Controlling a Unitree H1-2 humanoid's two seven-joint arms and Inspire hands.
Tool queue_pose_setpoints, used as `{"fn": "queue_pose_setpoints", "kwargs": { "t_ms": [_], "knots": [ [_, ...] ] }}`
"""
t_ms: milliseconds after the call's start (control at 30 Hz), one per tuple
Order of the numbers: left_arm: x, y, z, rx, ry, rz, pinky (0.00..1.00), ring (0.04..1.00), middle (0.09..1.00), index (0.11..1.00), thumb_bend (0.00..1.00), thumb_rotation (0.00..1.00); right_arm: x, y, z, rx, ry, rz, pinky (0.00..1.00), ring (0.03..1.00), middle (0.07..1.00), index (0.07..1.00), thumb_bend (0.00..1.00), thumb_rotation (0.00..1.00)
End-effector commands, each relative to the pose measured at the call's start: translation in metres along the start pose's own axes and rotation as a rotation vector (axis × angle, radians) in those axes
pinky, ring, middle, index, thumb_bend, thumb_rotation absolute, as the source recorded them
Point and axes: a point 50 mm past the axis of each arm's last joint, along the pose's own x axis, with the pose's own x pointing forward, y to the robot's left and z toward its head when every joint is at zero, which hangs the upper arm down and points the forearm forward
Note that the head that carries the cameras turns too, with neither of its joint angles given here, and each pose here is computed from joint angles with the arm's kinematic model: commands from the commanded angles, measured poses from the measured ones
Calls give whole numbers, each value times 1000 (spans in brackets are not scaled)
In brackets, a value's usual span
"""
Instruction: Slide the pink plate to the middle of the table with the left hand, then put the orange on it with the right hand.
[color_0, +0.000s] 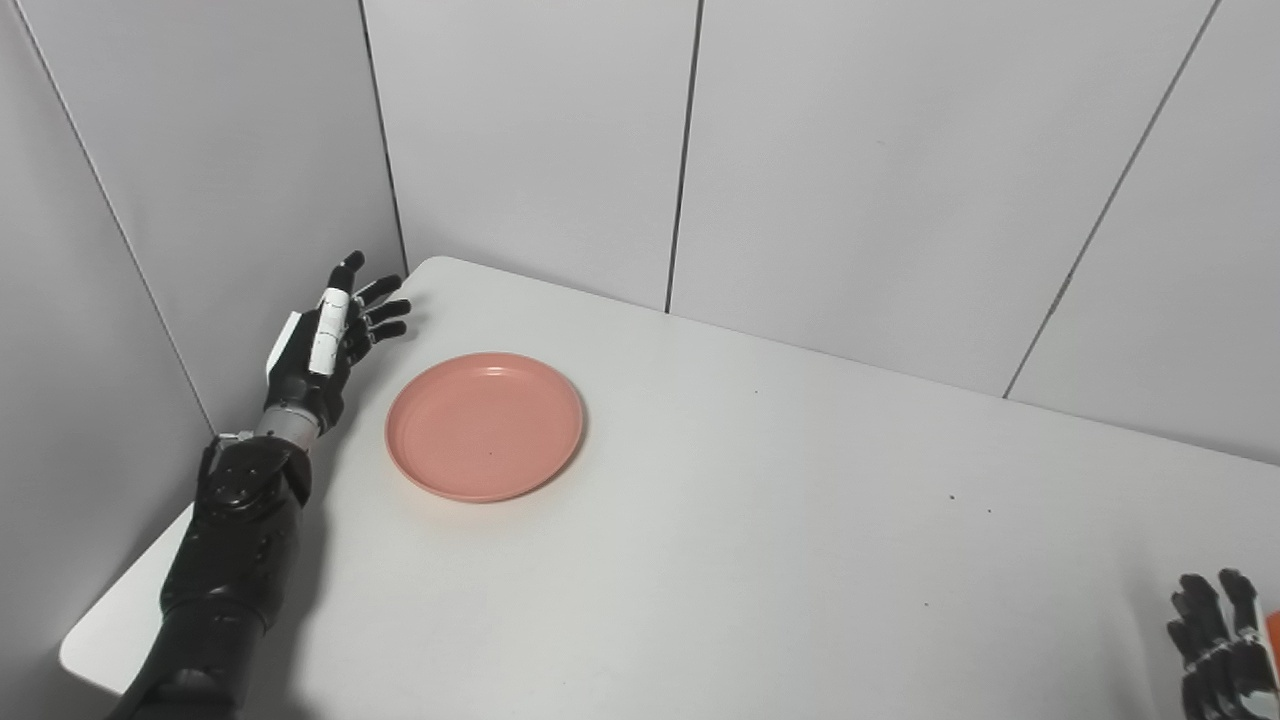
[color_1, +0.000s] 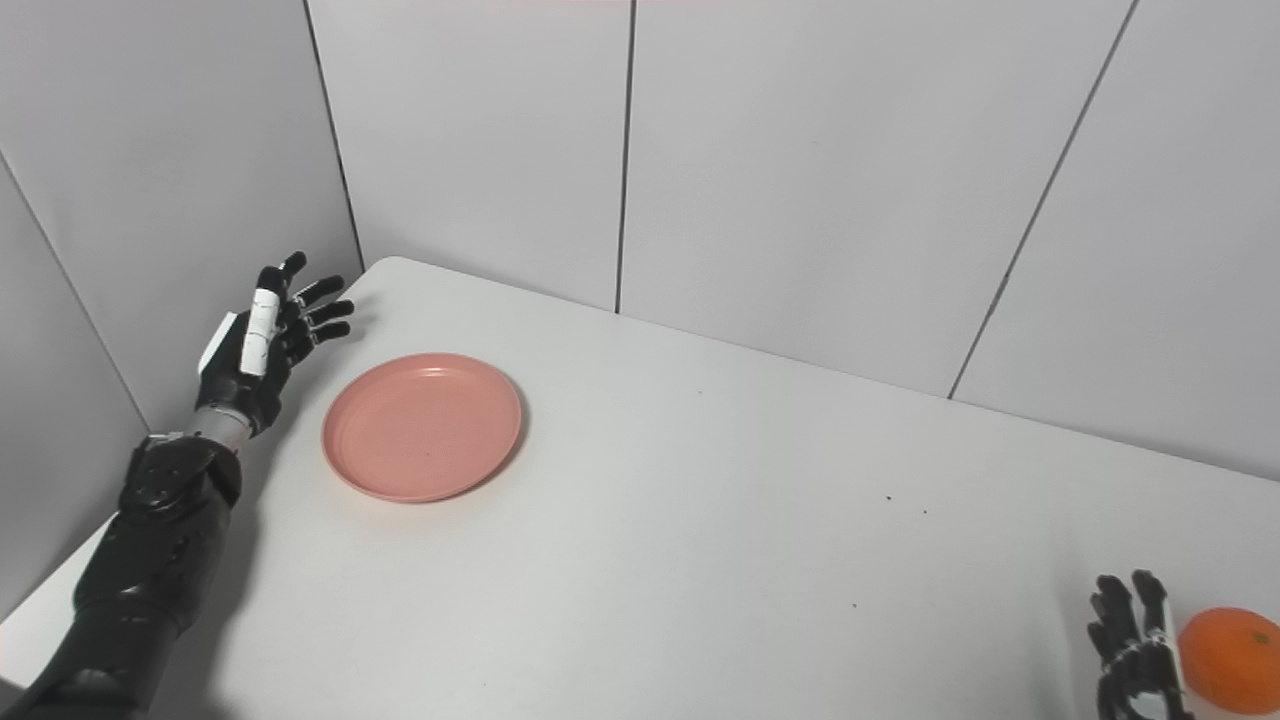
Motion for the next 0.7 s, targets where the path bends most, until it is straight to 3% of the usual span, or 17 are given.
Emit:
{"fn": "queue_pose_setpoints", "kwargs": {
  "t_ms": [0,333,667],
  "knots": [
    [18,6,29,44,-105,-17,839,812,887,999,1000,970,-20,10,-20,45,69,-5,1000,978,950,1000,929,1000],
    [21,-6,13,79,-51,-76,965,810,856,997,1000,987,-21,10,-20,42,68,-2,1000,977,939,992,918,1000],
    [18,-34,5,54,-35,-120,937,831,873,965,1000,997,-19,12,-19,48,72,-1,1000,975,936,991,920,1000]
  ]
}}
